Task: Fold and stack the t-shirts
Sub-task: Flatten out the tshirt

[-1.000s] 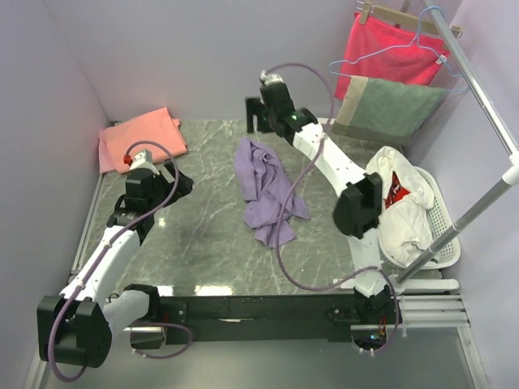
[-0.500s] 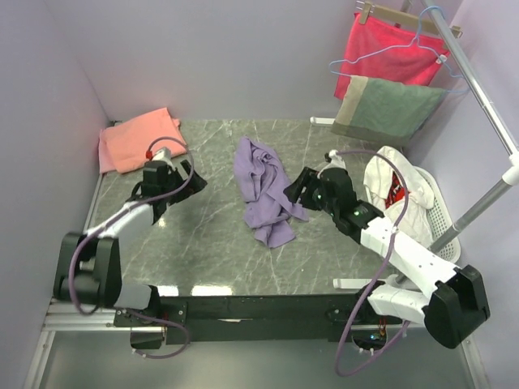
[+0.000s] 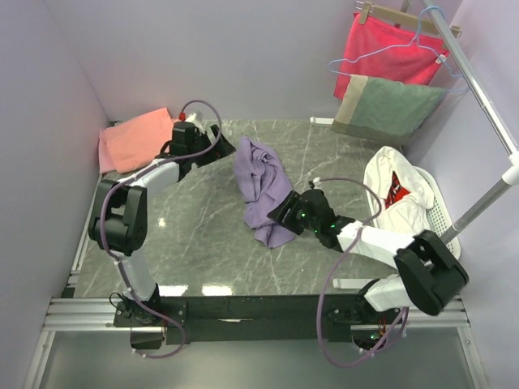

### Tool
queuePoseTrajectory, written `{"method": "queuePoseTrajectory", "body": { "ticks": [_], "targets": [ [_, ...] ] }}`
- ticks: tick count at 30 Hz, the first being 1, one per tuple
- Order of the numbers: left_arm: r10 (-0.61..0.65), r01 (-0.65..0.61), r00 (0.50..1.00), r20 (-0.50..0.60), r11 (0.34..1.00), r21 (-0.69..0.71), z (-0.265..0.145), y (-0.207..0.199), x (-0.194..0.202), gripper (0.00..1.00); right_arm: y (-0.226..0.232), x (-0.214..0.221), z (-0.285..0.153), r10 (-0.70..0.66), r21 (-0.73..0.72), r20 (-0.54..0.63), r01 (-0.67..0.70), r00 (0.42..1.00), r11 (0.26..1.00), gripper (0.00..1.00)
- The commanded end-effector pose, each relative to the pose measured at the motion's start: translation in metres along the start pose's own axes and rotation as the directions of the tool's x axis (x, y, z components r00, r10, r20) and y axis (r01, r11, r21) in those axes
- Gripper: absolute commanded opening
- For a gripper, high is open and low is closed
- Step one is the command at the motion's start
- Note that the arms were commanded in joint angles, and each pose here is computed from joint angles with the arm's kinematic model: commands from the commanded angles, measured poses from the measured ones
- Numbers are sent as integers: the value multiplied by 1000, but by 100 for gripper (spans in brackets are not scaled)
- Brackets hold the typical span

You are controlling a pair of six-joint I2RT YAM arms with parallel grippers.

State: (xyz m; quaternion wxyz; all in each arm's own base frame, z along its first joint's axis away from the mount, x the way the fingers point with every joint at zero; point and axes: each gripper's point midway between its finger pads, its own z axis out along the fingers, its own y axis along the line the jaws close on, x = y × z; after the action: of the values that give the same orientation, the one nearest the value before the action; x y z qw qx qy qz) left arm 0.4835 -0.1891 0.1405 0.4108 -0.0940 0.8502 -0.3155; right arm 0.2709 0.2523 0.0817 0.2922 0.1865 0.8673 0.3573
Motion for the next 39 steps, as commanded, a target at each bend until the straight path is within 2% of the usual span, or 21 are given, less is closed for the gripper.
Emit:
{"method": "queuePoseTrajectory", "body": {
  "ticks": [1, 5, 7, 8, 9, 12, 19, 21, 25, 26, 27, 29, 30, 31, 33, 37, 39],
  "targets": [
    [26, -26, 999, -31, 1000, -7, 19, -5, 1, 97, 35, -9, 16, 52, -88, 26, -50, 998, 995, 63],
    [40, -41, 998, -57, 999, -17, 34, -3, 6, 97, 31, -5, 28, 47, -68, 25, -45, 999, 997, 62],
    [57, -58, 997, -55, 998, -3, 40, -8, 3, 97, 31, -6, 31, 34, -66, 29, -32, 999, 997, 46],
    [54, -57, 995, -87, 998, -24, 45, -1, 12, 97, 31, -6, 32, 31, -63, 29, -29, 999, 998, 39],
    [61, -63, 994, -92, 998, -26, 47, -2, 14, 97, 33, -6, 32, 28, -74, 34, -25, 999, 997, 26],
    [76, -78, 992, -99, 997, -16, 53, -4, 18, 97, 35, -9, 26, -1, -72, 56, 5, 998, 997, 0],
    [98, -92, 987, -124, 994, 55, 69, -20, 25, 97, 36, -27, -9, -103, 18, 173, 101, 980, 995, 0],
    [119, -110, 989, -89, 989, 98, 74, -39, 17, 97, 36, -31, -21, -113, 21, 195, 111, 974, 994, 0],
    [145, -139, 985, -92, 988, 74, 91, -54, 13, 97, 39, -36, -36, -126, 10, 214, 126, 969, 992, 0],
    [151, -144, 982, -115, 988, 64, 101, -53, 24, 97, 41, -37, -41, -127, 7, 219, 128, 968, 992, 0],
    [158, -154, 983, -99, 987, 48, 105, -58, 15, 97, 41, -39, -43, -131, 7, 226, 133, 965, 991, 0],
    [173, -172, 978, -118, 985, 15, 120, -49, 24, 97, 49, -43, -52, -134, -15, 240, 142, 961, 990, 0],
    [186, -186, 978, -96, 982, 14, 124, -56, 15, 97, 51, -44, -54, -142, -23, 245, 152, 959, 988, 0],
    [192, -194, 973, -129, 981, -7, 132, -45, 26, 97, 53, -45, -60, -146, -28, 246, 157, 958, 987, 0],
    [198, -201, 973, -118, 980, -14, 139, -45, 22, 97, 54, -44, -66, -157, -33, 244, 169, 957, 985, 0],
    [203, -211, 966, -158, 977, -37, 151, -28, 37, 100, 63, -52, -85, -166, -54, 276, 188, 947, 981, 0],
    [204, -217, 965, -166, 974, -65, 150, -19, 44, 88, 63, -54, -90, -174, -42, 283, 193, 943, 980, 0]
  ]
}}
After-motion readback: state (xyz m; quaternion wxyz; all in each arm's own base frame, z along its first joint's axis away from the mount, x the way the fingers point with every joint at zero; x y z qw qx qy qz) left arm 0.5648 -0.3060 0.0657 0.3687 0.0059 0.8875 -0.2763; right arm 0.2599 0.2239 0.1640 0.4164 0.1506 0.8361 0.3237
